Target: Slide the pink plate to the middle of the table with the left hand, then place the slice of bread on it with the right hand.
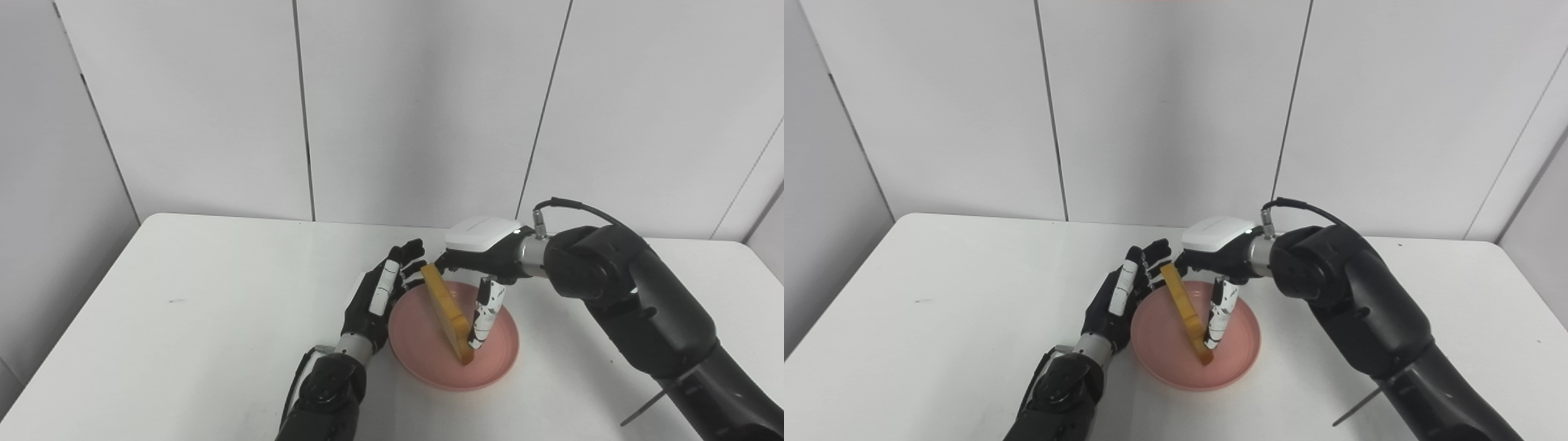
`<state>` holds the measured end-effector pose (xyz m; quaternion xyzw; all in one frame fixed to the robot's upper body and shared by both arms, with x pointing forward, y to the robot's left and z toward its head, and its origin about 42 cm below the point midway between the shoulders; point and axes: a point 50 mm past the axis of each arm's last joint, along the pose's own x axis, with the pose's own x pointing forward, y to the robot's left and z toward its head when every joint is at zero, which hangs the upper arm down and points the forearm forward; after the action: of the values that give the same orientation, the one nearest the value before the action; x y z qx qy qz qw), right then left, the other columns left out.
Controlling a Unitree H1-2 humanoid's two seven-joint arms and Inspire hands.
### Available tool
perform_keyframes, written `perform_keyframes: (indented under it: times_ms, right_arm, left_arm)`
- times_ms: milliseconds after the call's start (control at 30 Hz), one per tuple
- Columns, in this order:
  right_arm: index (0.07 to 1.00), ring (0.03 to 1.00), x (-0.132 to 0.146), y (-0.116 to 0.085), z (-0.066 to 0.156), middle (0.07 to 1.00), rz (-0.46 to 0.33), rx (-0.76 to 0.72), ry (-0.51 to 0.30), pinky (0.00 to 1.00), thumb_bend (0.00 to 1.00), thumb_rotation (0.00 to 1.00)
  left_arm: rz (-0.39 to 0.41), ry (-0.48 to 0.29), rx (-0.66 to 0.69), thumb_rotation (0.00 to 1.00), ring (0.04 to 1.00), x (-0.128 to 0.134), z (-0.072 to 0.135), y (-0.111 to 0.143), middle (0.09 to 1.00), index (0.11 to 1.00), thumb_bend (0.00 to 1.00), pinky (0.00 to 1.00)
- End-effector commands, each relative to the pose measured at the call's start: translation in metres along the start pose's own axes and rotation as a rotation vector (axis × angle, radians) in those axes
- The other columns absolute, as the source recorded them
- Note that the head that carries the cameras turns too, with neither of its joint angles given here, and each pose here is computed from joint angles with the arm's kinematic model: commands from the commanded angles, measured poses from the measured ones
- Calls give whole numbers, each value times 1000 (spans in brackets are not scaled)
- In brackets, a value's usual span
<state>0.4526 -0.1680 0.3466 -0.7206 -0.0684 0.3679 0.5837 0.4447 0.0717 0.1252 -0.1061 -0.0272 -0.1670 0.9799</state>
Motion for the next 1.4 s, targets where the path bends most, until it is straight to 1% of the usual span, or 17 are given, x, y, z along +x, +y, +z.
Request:
perform_keyframes:
  times_ms: [0, 67, 267, 333, 400, 500, 533, 700, 867, 967, 1200, 1300, 1367]
  right_arm:
    - [709, 799, -16, -29, -9, 826, -73, -8, 39, 697, 1000, 359]
    - [711, 808, -16, -27, -11, 820, -68, -4, 49, 715, 1000, 361]
    - [703, 794, -13, -22, -16, 804, -68, -21, 68, 699, 1000, 374]
    - [691, 795, -11, -20, -17, 794, -66, -34, 75, 713, 1000, 390]
    - [701, 862, -10, -19, -18, 827, -56, -42, 87, 851, 1000, 408]
    - [730, 914, -8, -17, -19, 866, -49, -54, 94, 970, 1000, 419]
    - [737, 922, -8, -16, -19, 874, -48, -58, 95, 988, 1000, 423]
    - [777, 958, -4, -13, -22, 905, -40, -92, 120, 1000, 1000, 473]
    - [814, 995, -3, -12, -23, 967, -29, -112, 152, 1000, 1000, 529]
    - [831, 1000, -3, -12, -23, 986, -21, -114, 160, 1000, 1000, 549]
    - [865, 1000, -4, -13, -24, 1000, -6, -107, 155, 1000, 1000, 604]
    - [871, 1000, -8, -14, -26, 1000, -24, -87, 146, 1000, 1000, 609]
    - [876, 1000, -11, -14, -29, 1000, -52, -50, 122, 1000, 1000, 617]
  left_arm:
    - [15, 65, 6, 896, 858, -12, -18, 11, 879, 790, 945, 758]
    - [14, 66, 3, 892, 862, -13, -17, 11, 883, 792, 945, 764]
    - [9, 68, -11, 892, 869, -12, -16, 10, 889, 798, 941, 772]
    - [8, 67, -12, 890, 869, -13, -16, 9, 889, 799, 935, 774]
    - [8, 67, -9, 893, 866, -13, -16, 10, 888, 798, 932, 770]
    - [9, 66, -4, 902, 862, -13, -16, 10, 887, 796, 929, 767]
    - [9, 66, -4, 904, 862, -13, -16, 10, 887, 797, 929, 768]
    - [9, 66, -4, 905, 859, -14, -17, 11, 887, 796, 934, 763]
    - [7, 65, -6, 906, 860, -15, -18, 11, 891, 797, 940, 765]
    - [8, 65, -9, 903, 863, -15, -18, 11, 891, 795, 942, 767]
    - [7, 66, -12, 900, 868, -15, -17, 10, 894, 799, 950, 773]
    - [8, 66, -13, 902, 868, -15, -17, 10, 896, 801, 946, 775]
    - [6, 64, -10, 903, 864, -15, -17, 11, 893, 796, 943, 770]
